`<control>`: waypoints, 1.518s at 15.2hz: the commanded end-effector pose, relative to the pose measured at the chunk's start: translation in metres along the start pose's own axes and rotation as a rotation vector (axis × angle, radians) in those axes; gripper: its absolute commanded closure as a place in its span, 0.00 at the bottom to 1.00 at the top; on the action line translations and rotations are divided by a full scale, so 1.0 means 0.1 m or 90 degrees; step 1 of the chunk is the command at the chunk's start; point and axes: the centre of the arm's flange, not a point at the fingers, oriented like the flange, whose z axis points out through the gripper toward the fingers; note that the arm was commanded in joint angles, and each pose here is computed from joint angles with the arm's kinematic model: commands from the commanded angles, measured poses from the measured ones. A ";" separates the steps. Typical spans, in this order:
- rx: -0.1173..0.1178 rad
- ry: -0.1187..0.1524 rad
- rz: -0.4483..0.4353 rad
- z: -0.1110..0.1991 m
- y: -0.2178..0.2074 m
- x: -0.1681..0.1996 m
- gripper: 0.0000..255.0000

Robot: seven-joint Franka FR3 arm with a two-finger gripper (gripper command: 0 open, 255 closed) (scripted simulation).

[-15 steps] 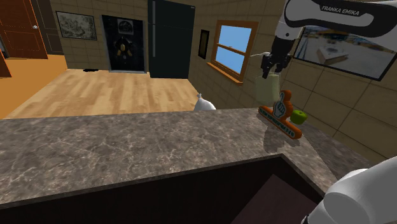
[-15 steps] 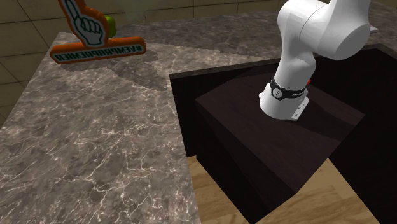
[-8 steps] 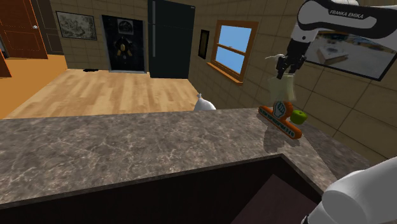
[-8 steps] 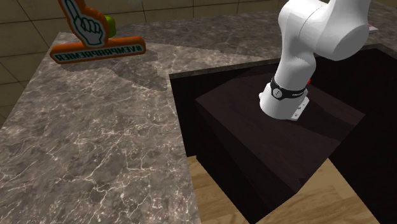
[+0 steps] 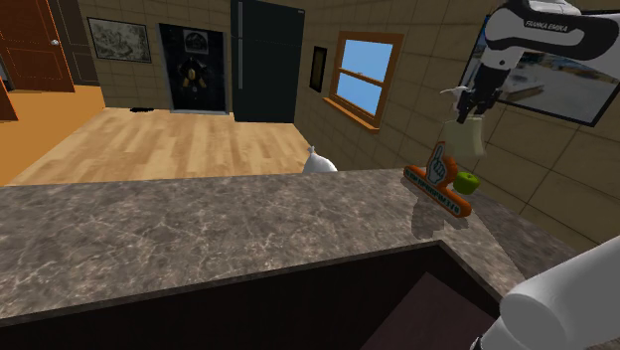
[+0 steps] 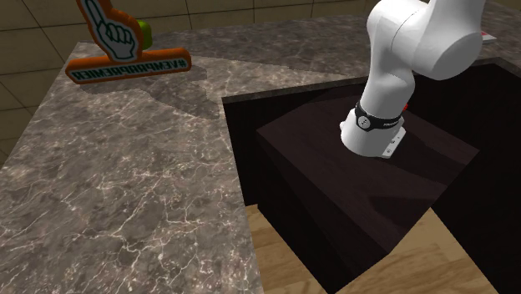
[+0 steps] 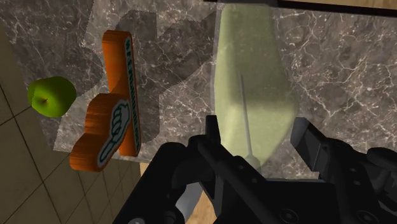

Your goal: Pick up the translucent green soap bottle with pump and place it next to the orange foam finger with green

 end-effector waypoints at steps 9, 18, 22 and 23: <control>-0.001 0.000 -0.001 0.13 1.31 -0.04 1.00; -0.001 0.000 -0.001 0.33 2.22 -0.09 1.00; -0.001 0.000 -0.001 0.54 2.20 -0.12 1.00; -0.001 0.000 -0.001 0.59 2.19 -0.12 1.00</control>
